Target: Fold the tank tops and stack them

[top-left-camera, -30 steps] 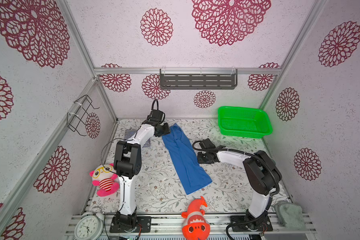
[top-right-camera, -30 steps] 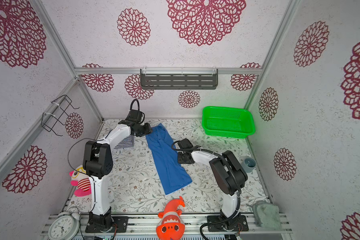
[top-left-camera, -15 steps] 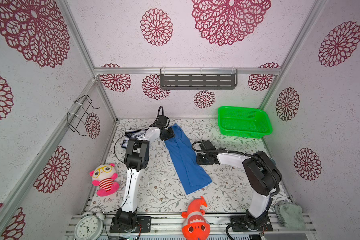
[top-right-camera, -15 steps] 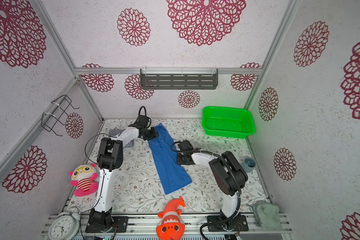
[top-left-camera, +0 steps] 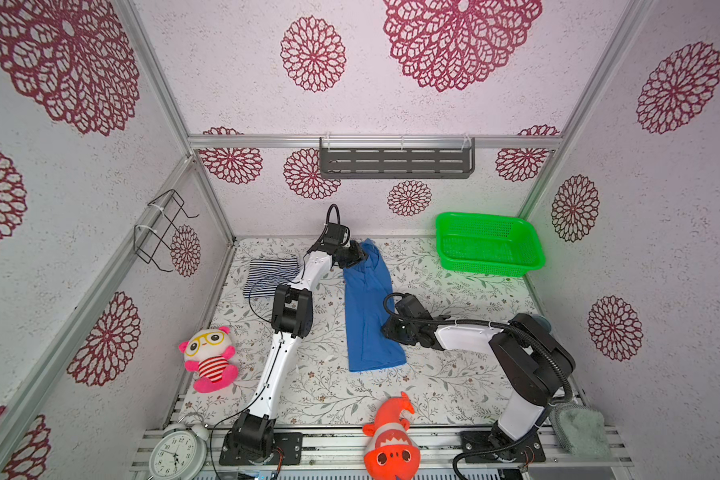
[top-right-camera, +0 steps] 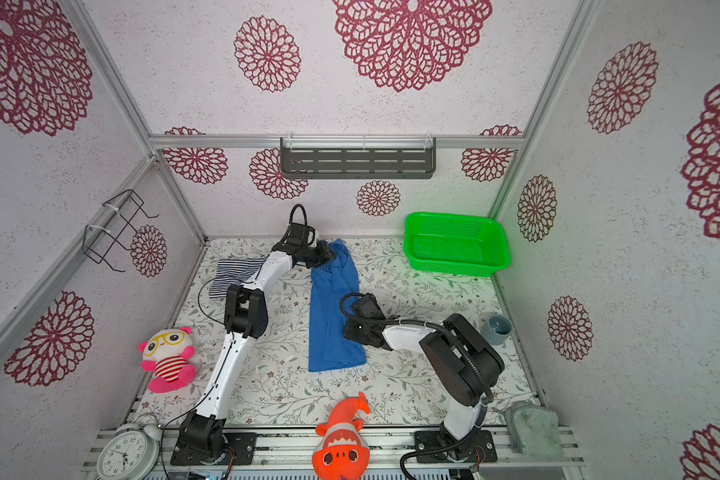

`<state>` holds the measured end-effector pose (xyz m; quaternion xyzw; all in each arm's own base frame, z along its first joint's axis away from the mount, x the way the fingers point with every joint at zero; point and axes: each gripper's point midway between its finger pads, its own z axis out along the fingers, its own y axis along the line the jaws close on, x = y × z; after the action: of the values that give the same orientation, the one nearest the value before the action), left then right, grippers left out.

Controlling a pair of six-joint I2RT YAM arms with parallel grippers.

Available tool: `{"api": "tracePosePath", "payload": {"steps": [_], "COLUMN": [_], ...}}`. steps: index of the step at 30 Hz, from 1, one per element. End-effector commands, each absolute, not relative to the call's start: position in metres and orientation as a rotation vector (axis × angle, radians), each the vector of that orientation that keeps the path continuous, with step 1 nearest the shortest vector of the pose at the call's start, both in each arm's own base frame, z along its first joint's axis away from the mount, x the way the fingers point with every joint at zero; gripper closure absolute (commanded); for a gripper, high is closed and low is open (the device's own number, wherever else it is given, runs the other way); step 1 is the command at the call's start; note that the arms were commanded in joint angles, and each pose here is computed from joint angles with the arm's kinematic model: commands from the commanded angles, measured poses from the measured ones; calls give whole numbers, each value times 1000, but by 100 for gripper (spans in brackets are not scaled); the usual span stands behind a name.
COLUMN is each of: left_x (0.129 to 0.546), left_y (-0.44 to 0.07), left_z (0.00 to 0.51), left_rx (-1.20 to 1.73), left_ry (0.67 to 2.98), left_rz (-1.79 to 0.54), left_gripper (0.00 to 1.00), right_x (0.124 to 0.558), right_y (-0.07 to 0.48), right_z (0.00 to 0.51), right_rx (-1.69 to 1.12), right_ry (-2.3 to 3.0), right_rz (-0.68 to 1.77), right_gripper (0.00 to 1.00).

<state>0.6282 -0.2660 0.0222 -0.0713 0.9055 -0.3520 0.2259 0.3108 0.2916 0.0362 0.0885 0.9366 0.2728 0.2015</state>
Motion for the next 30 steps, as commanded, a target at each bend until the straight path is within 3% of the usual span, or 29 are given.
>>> {"api": "tracePosePath", "payload": {"steps": [1, 6, 10, 14, 21, 26, 30], "left_x": [587, 576, 544, 475, 340, 280, 251], "left_y": [-255, -228, -197, -172, -180, -208, -218], "left_z": [-10, 84, 146, 172, 123, 89, 62], "left_rx": [-213, -105, -79, -87, -323, -427, -487], "left_ry": [2679, 2556, 2517, 2573, 2708, 2823, 2921], "left_rz": [-901, -785, -642, -565, -832, -973, -1016], "left_gripper": [41, 22, 19, 19, 30, 31, 34], "right_x": [314, 313, 302, 278, 246, 239, 233], "right_y": [288, 263, 238, 226, 237, 245, 241], "right_z": [48, 59, 62, 59, 60, 58, 45], "right_rx": [309, 262, 164, 52, -98, -44, -33], "right_ry": [2586, 2631, 2740, 2869, 2920, 2873, 2896], "right_rz": [769, 694, 636, 712, 896, 1012, 967], "right_gripper": [53, 40, 37, 39, 50, 50, 52]}}
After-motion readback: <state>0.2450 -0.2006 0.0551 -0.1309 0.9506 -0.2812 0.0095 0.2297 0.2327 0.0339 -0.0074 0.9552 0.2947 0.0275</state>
